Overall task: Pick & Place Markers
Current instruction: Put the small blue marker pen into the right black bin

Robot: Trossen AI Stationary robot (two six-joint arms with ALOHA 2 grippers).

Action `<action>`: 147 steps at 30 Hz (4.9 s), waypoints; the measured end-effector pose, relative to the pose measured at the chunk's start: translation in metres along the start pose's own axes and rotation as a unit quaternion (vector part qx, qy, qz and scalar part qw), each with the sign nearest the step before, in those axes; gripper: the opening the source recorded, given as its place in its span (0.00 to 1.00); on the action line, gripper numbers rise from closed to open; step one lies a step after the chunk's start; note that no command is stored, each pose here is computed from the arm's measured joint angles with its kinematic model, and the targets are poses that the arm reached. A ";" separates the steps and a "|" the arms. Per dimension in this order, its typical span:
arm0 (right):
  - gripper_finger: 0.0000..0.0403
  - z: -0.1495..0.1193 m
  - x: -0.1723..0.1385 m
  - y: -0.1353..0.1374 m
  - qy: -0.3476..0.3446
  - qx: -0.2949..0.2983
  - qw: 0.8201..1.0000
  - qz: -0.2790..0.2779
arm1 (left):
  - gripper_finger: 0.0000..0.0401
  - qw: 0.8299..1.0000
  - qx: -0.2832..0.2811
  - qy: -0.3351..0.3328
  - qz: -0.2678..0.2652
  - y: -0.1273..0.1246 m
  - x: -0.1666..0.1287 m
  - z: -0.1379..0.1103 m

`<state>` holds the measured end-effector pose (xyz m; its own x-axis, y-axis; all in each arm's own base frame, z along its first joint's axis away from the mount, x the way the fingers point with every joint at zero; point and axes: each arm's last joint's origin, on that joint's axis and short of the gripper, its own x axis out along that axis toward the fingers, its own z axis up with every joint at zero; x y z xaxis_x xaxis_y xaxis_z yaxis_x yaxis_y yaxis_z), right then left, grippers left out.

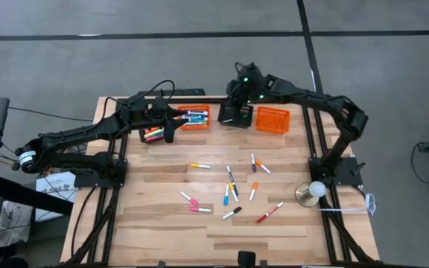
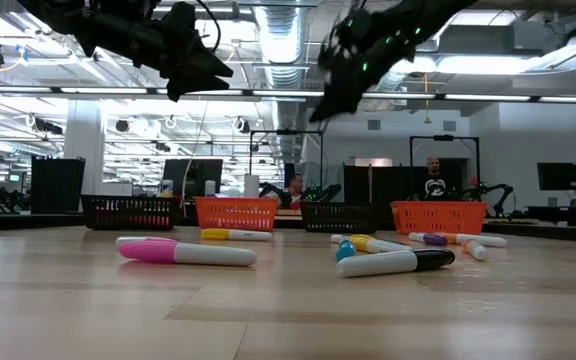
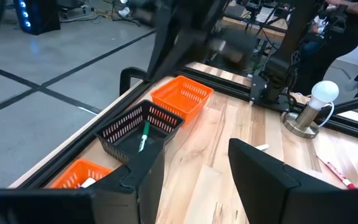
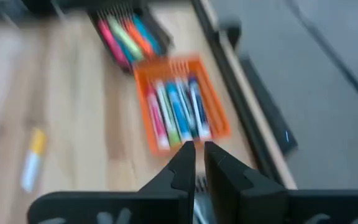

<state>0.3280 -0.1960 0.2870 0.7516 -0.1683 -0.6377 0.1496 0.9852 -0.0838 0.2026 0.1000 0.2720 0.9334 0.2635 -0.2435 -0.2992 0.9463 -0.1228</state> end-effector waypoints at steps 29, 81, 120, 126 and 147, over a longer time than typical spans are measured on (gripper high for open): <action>0.14 0.037 -0.113 0.089 -0.109 -0.057 0.973 0.197 | 0.44 1.000 0.000 0.001 0.000 0.000 0.000 0.000; 0.31 -0.051 0.051 0.211 0.254 0.102 0.951 0.147 | 0.44 0.998 -0.007 0.001 -0.055 -0.018 -0.007 -0.010; 0.37 -0.076 0.083 0.205 0.314 0.327 0.891 -0.026 | 0.44 0.998 0.024 -0.005 -0.057 -0.019 -0.008 -0.008; 0.36 -0.081 0.093 0.209 0.311 0.336 0.889 -0.030 | 0.44 0.998 0.024 -0.005 -0.057 -0.019 -0.008 -0.008; 0.22 -0.099 0.107 0.213 0.332 0.332 0.878 -0.096 | 0.44 0.988 0.077 -0.010 -0.130 -0.028 -0.008 -0.009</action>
<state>0.3769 -0.0012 0.1248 0.1638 -0.0553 -0.9849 0.7391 0.6682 0.0854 0.2018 0.0702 0.2691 0.9790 0.0103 -0.2035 -0.0167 0.9994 -0.0296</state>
